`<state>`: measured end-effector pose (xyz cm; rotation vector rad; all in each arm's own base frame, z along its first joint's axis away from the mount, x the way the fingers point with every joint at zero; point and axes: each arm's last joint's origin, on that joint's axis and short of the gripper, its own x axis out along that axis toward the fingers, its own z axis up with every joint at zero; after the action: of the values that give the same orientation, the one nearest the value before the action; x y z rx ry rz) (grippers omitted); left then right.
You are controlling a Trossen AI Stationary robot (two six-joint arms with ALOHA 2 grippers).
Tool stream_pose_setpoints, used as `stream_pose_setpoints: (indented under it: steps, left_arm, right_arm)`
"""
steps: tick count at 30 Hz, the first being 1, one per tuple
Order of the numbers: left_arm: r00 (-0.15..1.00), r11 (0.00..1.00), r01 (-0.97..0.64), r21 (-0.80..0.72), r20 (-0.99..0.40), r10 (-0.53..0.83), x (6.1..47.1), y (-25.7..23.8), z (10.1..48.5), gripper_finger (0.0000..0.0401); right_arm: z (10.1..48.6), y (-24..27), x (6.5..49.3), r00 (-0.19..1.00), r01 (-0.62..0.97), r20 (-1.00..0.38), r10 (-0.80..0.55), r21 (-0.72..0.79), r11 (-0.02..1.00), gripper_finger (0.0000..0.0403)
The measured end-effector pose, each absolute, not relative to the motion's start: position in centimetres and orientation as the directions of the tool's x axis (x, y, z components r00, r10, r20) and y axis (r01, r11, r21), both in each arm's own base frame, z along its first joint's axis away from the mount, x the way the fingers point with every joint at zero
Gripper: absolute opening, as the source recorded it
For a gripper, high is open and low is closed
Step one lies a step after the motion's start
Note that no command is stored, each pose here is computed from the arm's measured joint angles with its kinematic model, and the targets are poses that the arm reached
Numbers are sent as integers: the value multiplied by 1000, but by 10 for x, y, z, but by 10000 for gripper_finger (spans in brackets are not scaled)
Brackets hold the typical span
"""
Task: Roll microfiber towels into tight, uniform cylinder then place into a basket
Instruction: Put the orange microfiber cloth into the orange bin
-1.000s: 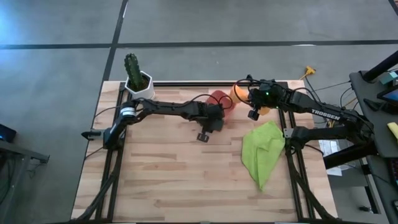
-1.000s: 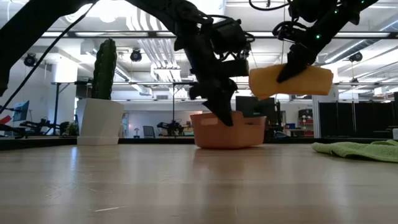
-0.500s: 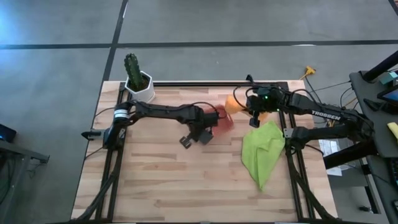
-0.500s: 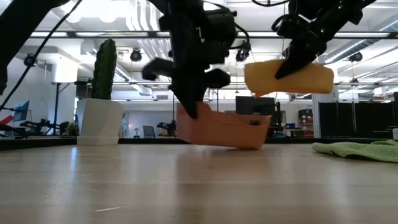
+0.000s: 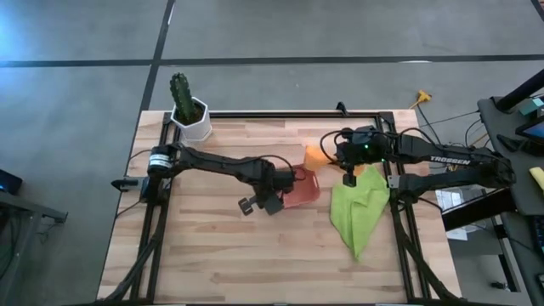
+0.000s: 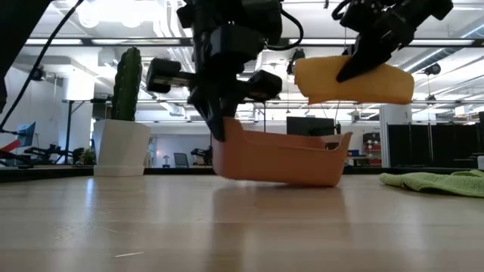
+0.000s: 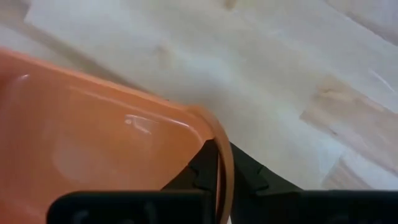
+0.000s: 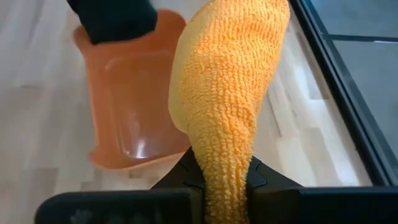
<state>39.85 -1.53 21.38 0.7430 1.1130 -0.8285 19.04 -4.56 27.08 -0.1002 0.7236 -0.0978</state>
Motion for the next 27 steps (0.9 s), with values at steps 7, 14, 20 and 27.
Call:
stream_pose_setpoints:
  steps: [7,14,20,27]
  left_arm:
    - [288,546,826,140,-938,-195,403,-30,208,12]
    - [327,544,821,173,-924,-199,396,-34,226,104]
    - [410,599,752,277,-907,-96,377,-30,267,171]
    - [512,809,522,269,-858,-45,328,-22,318,172]
  right_arm:
    - [272,-37,191,755,47,-648,-101,-100,994,23]
    - [274,-33,194,768,66,-626,-132,-128,990,23]
    - [278,-22,198,778,67,-585,-230,-286,956,23]
    - [281,12,227,876,-59,-443,-188,-487,872,23]
